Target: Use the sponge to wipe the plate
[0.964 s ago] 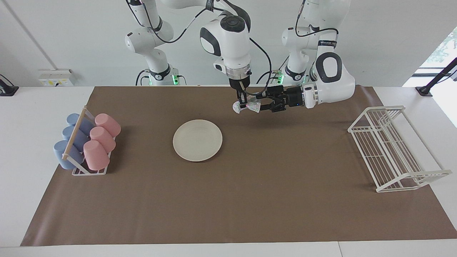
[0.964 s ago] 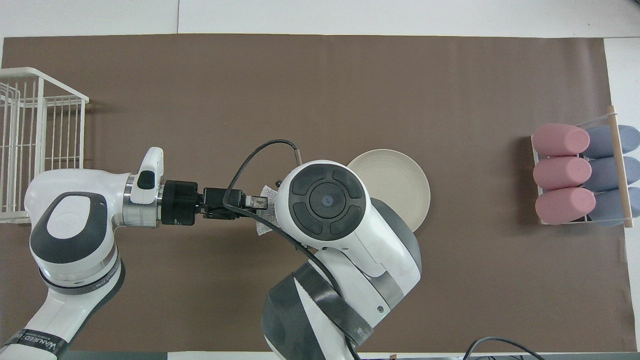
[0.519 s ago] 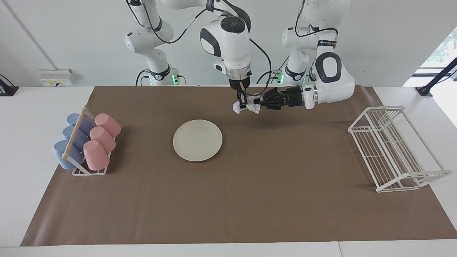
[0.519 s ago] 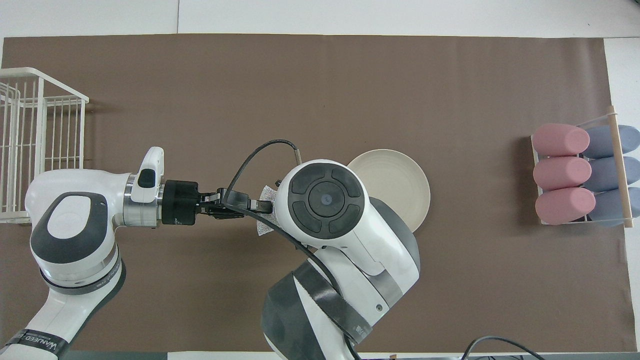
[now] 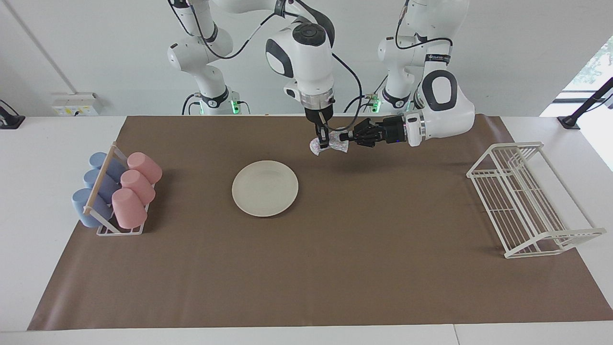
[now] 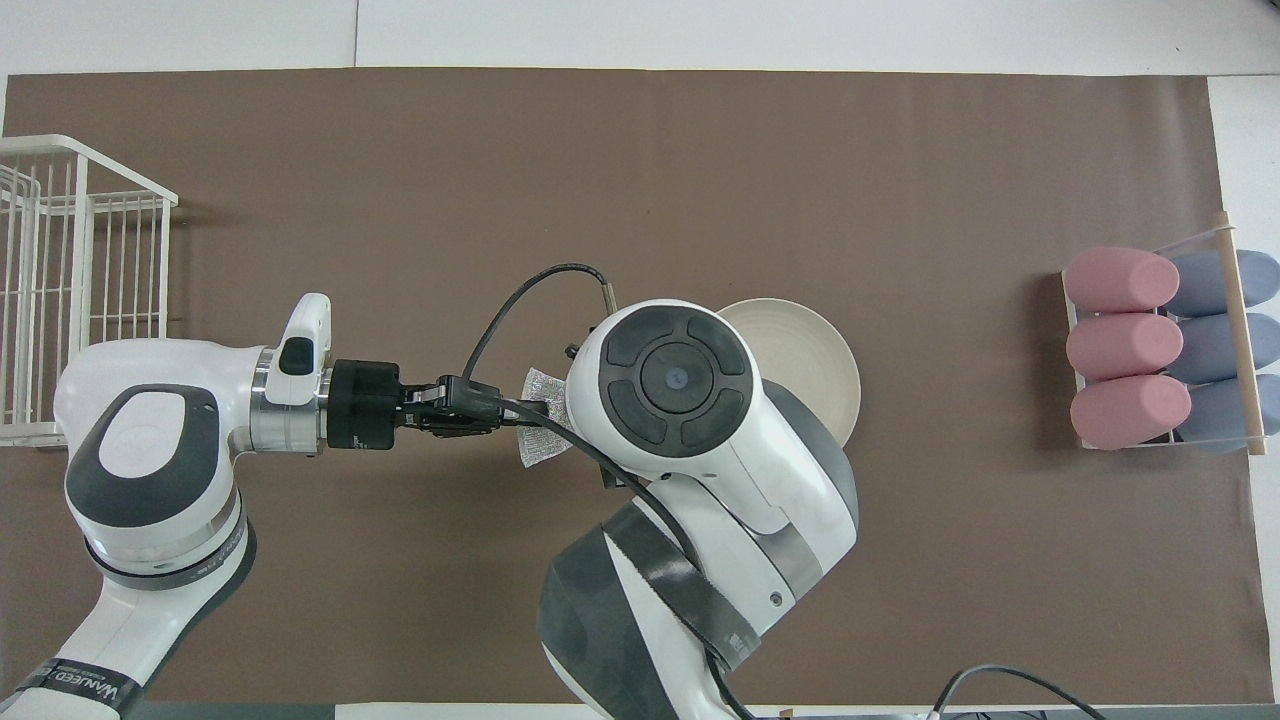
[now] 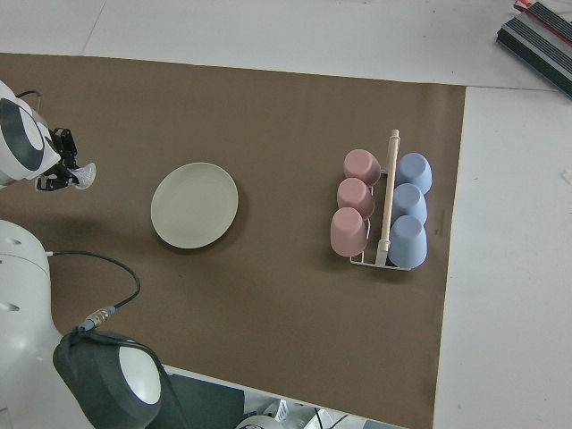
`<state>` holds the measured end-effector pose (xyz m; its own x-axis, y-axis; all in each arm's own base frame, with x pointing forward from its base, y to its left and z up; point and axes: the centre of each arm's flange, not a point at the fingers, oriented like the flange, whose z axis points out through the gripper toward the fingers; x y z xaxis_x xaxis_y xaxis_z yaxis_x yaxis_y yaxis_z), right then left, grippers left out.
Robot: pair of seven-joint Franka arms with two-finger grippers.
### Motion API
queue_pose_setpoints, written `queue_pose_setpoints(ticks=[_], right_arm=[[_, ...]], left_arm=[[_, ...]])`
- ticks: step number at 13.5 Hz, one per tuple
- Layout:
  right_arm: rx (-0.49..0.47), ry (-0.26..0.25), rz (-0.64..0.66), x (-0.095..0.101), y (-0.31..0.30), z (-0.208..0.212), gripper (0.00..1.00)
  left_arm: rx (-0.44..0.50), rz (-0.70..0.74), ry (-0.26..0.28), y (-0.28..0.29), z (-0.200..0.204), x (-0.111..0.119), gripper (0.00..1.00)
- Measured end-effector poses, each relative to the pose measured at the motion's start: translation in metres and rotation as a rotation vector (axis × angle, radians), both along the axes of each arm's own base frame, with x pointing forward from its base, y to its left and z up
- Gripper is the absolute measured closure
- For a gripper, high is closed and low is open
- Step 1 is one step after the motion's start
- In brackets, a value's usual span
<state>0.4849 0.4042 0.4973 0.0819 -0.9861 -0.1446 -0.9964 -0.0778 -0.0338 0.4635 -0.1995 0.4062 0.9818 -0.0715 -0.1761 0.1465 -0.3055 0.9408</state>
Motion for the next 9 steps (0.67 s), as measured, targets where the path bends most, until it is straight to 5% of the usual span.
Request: queue_pose_setpoints(ticks=[4, 7, 9], right_arm=[[-0.016, 0.002, 0.052, 0.005, -0.01, -0.003, 0.3], [-0.061, 0.012, 0.276, 0.011, -0.037, -0.02, 0.01], [-0.08, 0.032, 0.41, 0.022, -0.071, -0.026, 0.0]], left_arm=[[0.0, 0.004, 0.002, 0.002, 0.0, 0.001, 0.96], [0.001, 0.014, 0.009, 0.005, 0.0, 0.002, 0.96], [0.01, 0.029, 0.014, 0.007, -0.001, 0.004, 0.96]])
